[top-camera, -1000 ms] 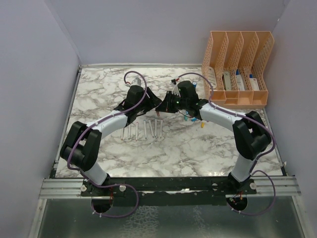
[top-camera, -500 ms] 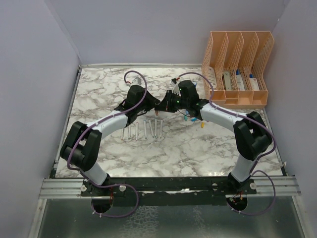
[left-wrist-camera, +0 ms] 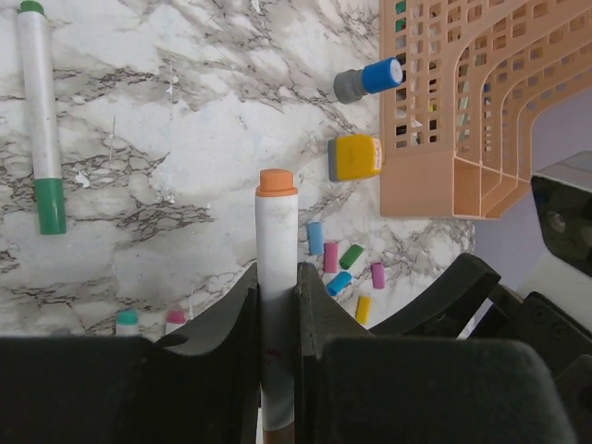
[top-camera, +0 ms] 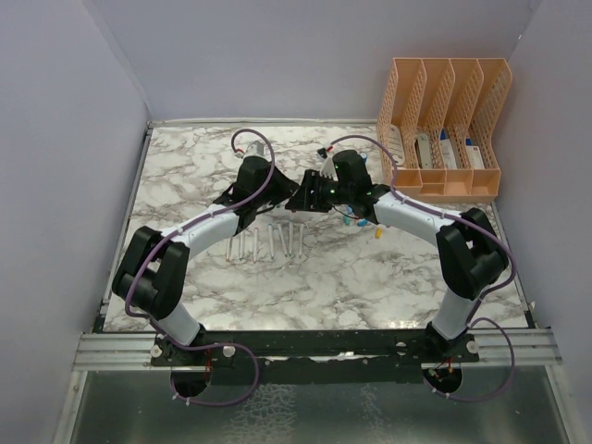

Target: Open the pen caps

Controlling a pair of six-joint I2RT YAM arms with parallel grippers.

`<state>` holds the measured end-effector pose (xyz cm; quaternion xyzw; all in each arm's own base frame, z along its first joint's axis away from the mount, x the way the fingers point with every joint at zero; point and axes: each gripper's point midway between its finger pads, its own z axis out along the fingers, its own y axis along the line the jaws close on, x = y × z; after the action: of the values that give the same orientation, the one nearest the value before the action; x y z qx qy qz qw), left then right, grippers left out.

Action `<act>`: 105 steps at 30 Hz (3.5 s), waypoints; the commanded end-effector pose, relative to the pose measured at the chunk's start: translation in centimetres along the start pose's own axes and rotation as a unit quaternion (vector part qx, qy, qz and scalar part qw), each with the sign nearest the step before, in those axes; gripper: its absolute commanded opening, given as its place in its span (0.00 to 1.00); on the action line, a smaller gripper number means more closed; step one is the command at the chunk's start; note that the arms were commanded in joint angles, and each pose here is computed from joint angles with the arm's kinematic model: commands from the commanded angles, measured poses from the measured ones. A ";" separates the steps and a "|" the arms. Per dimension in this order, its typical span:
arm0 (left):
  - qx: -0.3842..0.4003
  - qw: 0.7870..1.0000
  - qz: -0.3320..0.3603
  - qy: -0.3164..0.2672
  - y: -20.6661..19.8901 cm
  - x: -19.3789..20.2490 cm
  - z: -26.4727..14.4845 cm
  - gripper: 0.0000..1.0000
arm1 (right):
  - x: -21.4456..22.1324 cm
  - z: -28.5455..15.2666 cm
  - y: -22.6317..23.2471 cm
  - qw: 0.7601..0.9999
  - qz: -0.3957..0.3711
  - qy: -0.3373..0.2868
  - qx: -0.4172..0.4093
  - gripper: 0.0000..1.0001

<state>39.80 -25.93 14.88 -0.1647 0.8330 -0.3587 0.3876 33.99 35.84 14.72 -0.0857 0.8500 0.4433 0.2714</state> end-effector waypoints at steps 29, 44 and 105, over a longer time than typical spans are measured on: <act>0.018 1.000 0.005 -0.015 -2.2 -0.9 0.6 0.00 | 0.2 0.5 1.3 0.999 -0.026 0.028 -0.028 0.01; -0.010 0.994 0.051 -0.093 -4.5 -10.4 7.7 0.00 | 4.6 -4.1 -0.6 0.997 -0.008 0.064 0.030 0.01; -0.207 0.954 0.160 0.147 13.2 5.8 -6.4 0.00 | -5.7 -2.0 -15.2 0.943 -0.143 0.015 0.299 0.49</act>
<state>31.47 -18.65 6.22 -0.0609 0.9440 -0.1813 0.2690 42.25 23.08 3.10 -0.1049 0.9526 0.0825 0.2733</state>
